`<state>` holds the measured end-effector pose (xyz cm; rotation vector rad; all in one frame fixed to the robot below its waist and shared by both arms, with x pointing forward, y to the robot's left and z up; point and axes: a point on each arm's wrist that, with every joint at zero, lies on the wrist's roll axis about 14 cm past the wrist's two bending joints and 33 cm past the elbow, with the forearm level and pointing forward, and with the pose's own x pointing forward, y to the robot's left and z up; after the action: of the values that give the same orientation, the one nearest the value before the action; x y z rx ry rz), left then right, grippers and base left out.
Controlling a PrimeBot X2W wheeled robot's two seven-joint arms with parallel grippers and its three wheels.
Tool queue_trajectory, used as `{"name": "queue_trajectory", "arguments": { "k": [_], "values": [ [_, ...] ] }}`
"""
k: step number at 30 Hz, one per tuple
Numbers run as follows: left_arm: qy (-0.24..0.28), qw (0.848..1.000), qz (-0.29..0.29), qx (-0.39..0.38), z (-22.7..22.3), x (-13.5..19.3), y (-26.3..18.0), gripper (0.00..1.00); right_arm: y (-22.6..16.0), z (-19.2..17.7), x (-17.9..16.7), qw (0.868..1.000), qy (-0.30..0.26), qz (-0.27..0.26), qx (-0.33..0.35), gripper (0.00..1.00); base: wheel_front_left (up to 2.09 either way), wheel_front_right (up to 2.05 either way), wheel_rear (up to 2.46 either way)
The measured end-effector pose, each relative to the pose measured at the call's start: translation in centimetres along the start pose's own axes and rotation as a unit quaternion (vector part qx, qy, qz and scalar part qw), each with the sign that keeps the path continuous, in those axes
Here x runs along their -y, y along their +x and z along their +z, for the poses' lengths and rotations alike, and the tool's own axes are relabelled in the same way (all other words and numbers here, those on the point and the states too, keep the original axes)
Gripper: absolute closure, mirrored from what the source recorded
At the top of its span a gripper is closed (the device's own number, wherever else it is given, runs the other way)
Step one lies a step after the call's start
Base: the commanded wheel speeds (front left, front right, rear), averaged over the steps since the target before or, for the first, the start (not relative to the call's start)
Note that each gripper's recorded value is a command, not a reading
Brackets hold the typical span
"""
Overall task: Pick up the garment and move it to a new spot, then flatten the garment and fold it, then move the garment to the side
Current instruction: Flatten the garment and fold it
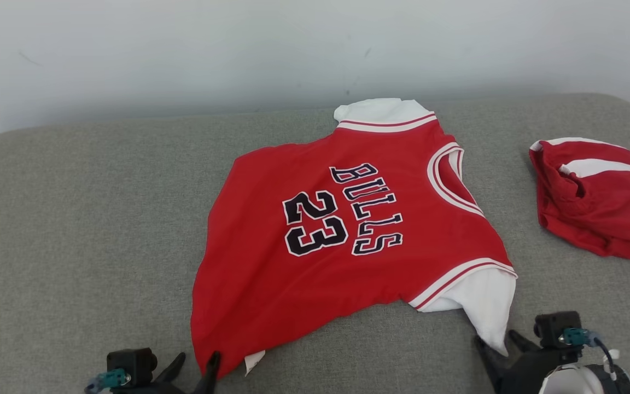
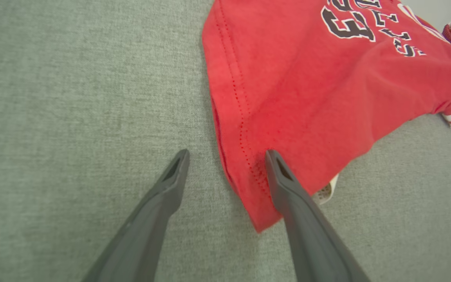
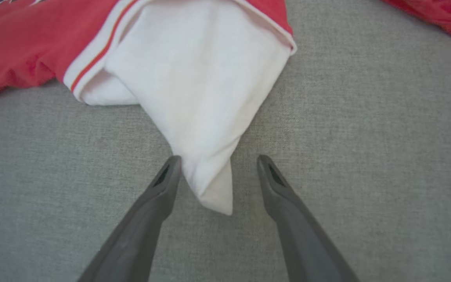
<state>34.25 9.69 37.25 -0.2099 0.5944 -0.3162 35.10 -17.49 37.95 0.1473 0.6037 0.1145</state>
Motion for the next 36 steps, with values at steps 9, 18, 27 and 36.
{"name": "queue_trajectory", "arguments": {
  "k": [9,18,27,36],
  "values": [
    [-0.002,1.0,-0.002,-0.012,-0.4,0.1,0.4,1.0,0.6,-0.8,-1.1,1.0,-0.008,0.014,-0.02,1.0,0.0,0.0,0.0],
    [0.002,1.0,-0.014,-0.023,-0.9,0.8,0.7,1.0,0.6,-0.5,0.1,1.0,-0.013,-0.002,-0.02,1.0,0.0,0.0,0.0],
    [0.059,0.998,0.007,0.0,0.8,-1.3,0.5,1.0,0.5,1.1,1.3,1.0,0.024,-0.001,0.0,1.0,0.0,0.0,0.0],
    [0.093,0.993,-0.026,0.062,8.0,-1.5,2.0,1.0,2.4,5.8,-2.8,0.995,0.013,0.099,-0.017,1.0,0.0,0.0,0.0]
  ]
}}
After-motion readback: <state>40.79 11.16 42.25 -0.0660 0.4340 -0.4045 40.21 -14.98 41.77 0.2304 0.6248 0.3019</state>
